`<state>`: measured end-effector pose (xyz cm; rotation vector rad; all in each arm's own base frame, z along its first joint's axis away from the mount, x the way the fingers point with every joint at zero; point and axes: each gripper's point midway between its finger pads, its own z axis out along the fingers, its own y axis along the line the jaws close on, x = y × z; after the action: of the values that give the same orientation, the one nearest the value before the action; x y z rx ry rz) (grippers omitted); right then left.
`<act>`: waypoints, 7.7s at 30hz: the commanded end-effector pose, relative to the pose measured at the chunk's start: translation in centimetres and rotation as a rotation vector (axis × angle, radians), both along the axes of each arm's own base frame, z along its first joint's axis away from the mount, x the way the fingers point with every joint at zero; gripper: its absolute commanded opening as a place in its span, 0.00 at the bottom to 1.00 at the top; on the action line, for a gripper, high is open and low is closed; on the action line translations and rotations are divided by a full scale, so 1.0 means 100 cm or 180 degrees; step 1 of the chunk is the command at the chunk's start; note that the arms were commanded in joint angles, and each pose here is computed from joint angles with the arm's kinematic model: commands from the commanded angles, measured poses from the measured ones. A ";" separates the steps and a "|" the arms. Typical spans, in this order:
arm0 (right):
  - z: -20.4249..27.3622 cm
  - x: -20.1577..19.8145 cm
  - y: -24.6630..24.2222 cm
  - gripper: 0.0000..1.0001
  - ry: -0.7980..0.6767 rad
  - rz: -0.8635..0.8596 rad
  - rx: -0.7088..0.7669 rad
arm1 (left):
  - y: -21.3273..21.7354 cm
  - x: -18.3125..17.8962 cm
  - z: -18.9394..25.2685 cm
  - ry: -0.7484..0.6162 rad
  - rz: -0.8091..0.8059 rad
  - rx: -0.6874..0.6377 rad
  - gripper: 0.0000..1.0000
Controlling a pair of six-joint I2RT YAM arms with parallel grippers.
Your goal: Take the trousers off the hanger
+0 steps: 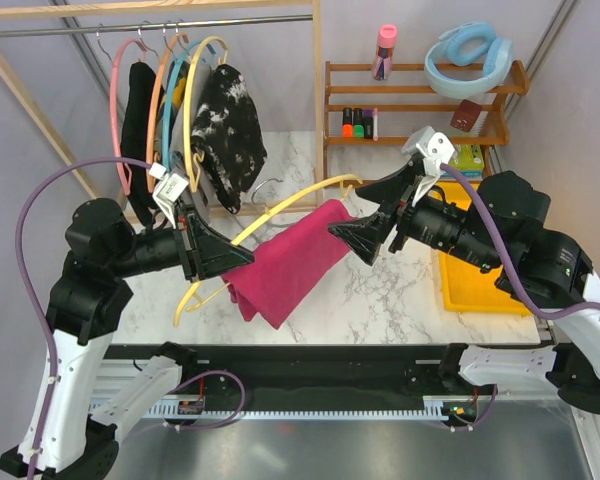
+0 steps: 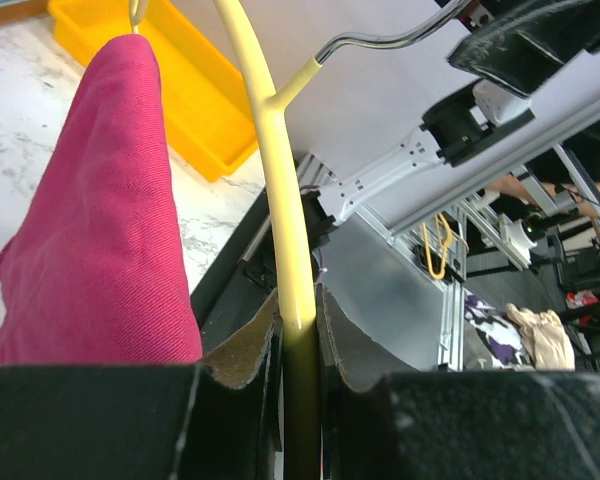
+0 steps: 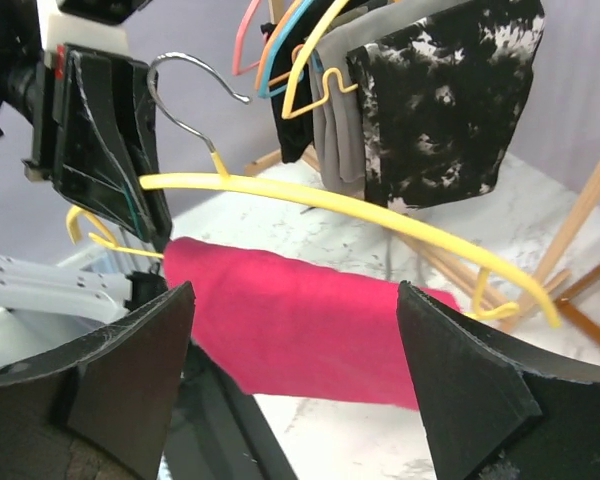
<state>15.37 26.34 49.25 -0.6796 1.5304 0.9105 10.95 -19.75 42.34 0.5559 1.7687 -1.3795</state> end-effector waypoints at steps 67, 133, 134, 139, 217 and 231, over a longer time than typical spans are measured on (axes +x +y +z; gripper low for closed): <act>-0.072 0.038 0.021 0.00 -0.0301 0.0102 -0.0008 | 0.006 0.045 0.037 0.0790 0.0920 -0.0880 0.68; -0.023 -0.064 0.039 0.00 0.0429 0.1697 0.0100 | -0.027 0.003 0.020 -0.1385 -0.1077 0.0022 0.64; -0.027 -0.065 0.039 0.00 0.0461 0.1715 0.0071 | -0.026 0.005 0.023 -0.1422 -0.1005 0.0044 0.65; -0.037 -0.073 0.035 0.00 0.0516 0.1823 0.0009 | -0.025 0.012 0.038 -0.1495 -0.0820 0.0064 0.67; -0.140 -0.021 0.006 0.67 0.0903 0.0419 0.0397 | -0.009 0.013 0.069 -0.1432 -0.0091 -0.0118 0.02; -0.138 -0.008 -0.025 0.77 0.0769 -0.0087 0.0121 | -0.007 0.019 0.075 -0.1277 0.0093 -0.0180 0.02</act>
<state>14.82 24.44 33.89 -0.5298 1.7459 1.0370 13.52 -20.87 44.89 0.7737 1.5571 -1.1920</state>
